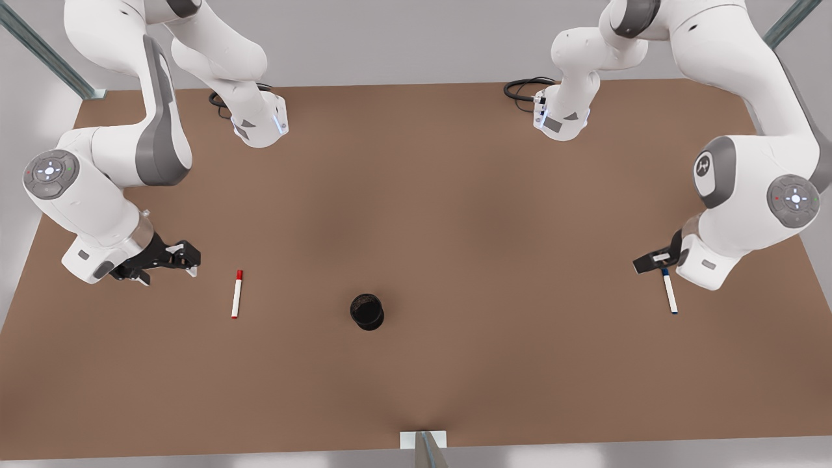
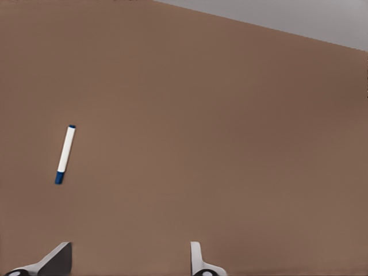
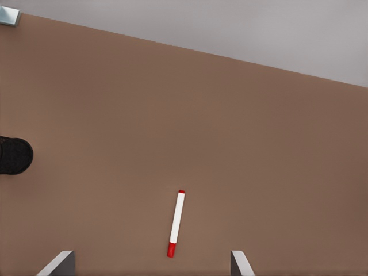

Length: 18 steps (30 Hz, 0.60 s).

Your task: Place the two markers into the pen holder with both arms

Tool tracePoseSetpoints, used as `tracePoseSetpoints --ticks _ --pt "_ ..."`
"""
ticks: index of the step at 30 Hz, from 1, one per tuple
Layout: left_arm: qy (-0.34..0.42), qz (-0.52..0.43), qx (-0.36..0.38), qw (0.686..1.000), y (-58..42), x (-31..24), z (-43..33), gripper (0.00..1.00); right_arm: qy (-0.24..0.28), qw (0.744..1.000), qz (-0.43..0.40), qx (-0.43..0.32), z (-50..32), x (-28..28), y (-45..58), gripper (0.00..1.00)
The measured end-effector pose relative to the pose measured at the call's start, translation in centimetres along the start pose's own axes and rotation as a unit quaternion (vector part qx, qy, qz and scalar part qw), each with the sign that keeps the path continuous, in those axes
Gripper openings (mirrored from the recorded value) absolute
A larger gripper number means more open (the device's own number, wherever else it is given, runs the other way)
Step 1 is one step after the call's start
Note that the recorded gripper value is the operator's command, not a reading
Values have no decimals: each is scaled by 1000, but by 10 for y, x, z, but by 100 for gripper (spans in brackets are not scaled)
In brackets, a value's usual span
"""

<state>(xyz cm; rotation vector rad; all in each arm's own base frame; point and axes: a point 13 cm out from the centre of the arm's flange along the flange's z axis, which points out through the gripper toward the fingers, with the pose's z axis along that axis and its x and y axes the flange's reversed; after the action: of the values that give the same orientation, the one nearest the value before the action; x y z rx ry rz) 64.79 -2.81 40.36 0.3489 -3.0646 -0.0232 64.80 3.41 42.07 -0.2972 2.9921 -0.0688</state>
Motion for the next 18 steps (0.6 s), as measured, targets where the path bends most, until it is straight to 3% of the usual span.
tracePoseSetpoints --ticks 4,7,11,18 --pt "15 -9 1 1000 46 -29 47 100 1 1000 1 0 1 0 -1 100" --pt "30 -32 8 999 120 -60 122 100 1 1000 1 0 1 0 0 100" --pt "49 -22 18 998 185 -47 247 100 8 1000 3 -6 18 -2 -1 100" --pt "-25 33 34 999 231 -63 332 96 85 995 7 -41 179 17 -3 100"
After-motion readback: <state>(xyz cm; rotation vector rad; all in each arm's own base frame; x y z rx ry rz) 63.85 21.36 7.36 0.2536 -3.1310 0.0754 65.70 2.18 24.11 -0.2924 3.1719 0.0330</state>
